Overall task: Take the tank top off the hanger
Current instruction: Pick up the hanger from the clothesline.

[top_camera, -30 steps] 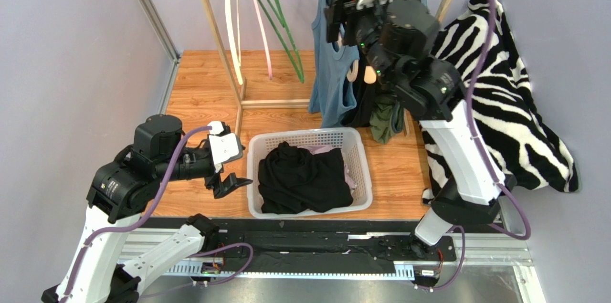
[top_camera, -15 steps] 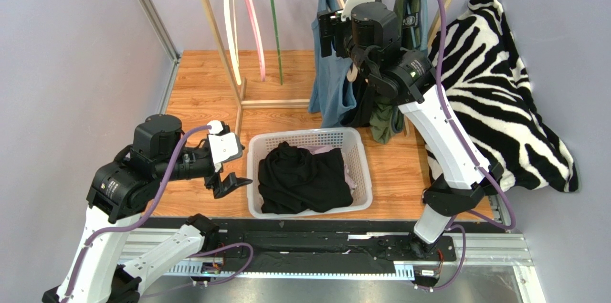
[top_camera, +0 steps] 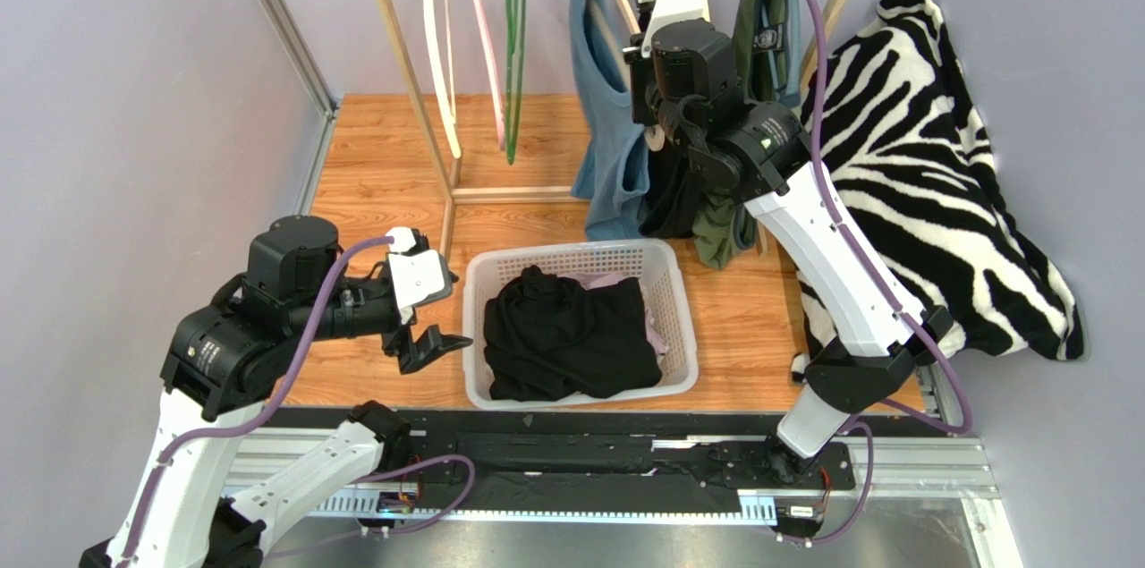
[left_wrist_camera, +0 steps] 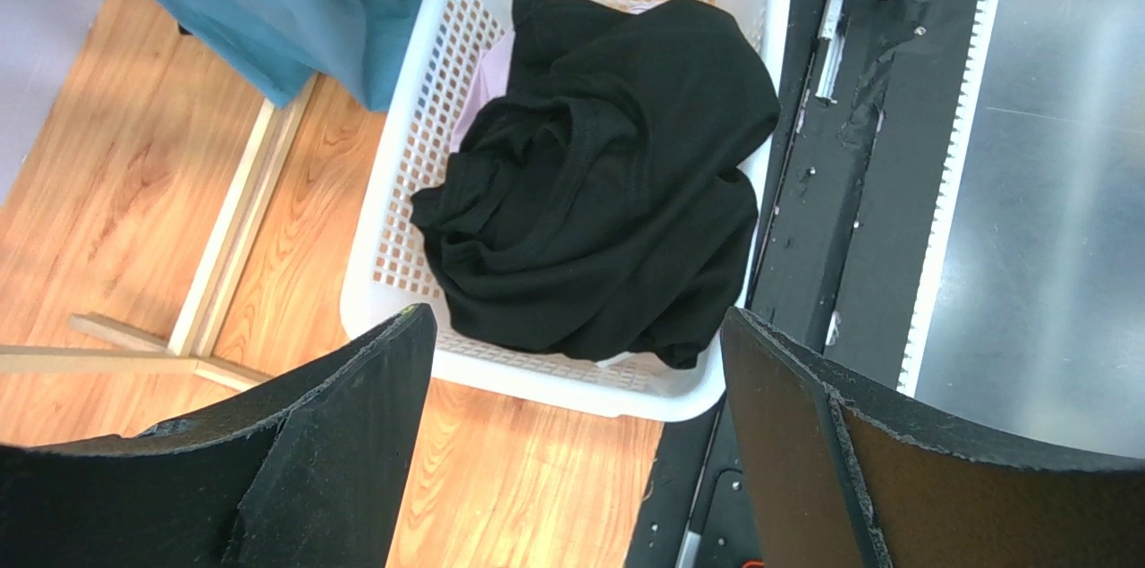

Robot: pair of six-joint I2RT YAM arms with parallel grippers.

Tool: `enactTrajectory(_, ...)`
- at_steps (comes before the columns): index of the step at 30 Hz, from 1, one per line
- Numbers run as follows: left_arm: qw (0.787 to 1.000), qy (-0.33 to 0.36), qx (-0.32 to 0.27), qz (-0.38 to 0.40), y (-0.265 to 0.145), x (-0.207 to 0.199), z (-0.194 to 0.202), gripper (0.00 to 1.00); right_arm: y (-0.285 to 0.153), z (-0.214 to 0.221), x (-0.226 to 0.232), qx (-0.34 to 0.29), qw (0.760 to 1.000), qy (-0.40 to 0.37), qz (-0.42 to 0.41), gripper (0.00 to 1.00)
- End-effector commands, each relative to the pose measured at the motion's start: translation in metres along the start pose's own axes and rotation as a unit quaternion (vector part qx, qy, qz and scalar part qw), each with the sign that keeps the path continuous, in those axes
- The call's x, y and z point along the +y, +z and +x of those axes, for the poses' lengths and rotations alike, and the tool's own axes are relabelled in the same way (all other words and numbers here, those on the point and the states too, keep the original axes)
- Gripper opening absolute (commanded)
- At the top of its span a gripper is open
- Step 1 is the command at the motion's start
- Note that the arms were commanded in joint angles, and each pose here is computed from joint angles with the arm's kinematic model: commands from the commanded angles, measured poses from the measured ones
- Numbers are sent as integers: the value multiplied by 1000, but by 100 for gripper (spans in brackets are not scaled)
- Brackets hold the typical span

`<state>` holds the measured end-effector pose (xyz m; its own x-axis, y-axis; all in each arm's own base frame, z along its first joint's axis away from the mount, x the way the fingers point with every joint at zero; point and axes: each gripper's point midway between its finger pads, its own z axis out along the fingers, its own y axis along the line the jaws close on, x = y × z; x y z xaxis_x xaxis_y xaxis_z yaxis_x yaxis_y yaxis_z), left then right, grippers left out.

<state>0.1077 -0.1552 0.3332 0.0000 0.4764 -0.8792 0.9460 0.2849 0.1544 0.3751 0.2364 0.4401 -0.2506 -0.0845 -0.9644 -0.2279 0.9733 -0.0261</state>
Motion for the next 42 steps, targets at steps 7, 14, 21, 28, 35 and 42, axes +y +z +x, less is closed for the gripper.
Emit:
enactTrajectory(7,1000,7,-13,0,-2,-1,-5,87,-12,-48,-11,-83,996,-15,11,0)
enactTrajectory(14,1000,10,-11,-5,-4,0,-4,87,-42,-102,-30,-183,983,18,28,0)
enactTrajectory(21,1000,10,-10,-3,-3,0,-3,88,-52,-67,-33,-156,987,32,15,0)
enactTrajectory(28,1000,11,-10,-7,-4,2,-6,88,-66,-14,-29,-91,995,31,-27,0)
enactTrajectory(35,1000,8,-16,-4,-4,2,-10,88,-64,-19,-27,-87,995,33,-26,0)
enactTrajectory(42,1000,7,-15,-9,-6,2,-9,88,-41,-58,-13,-118,992,48,-21,0)
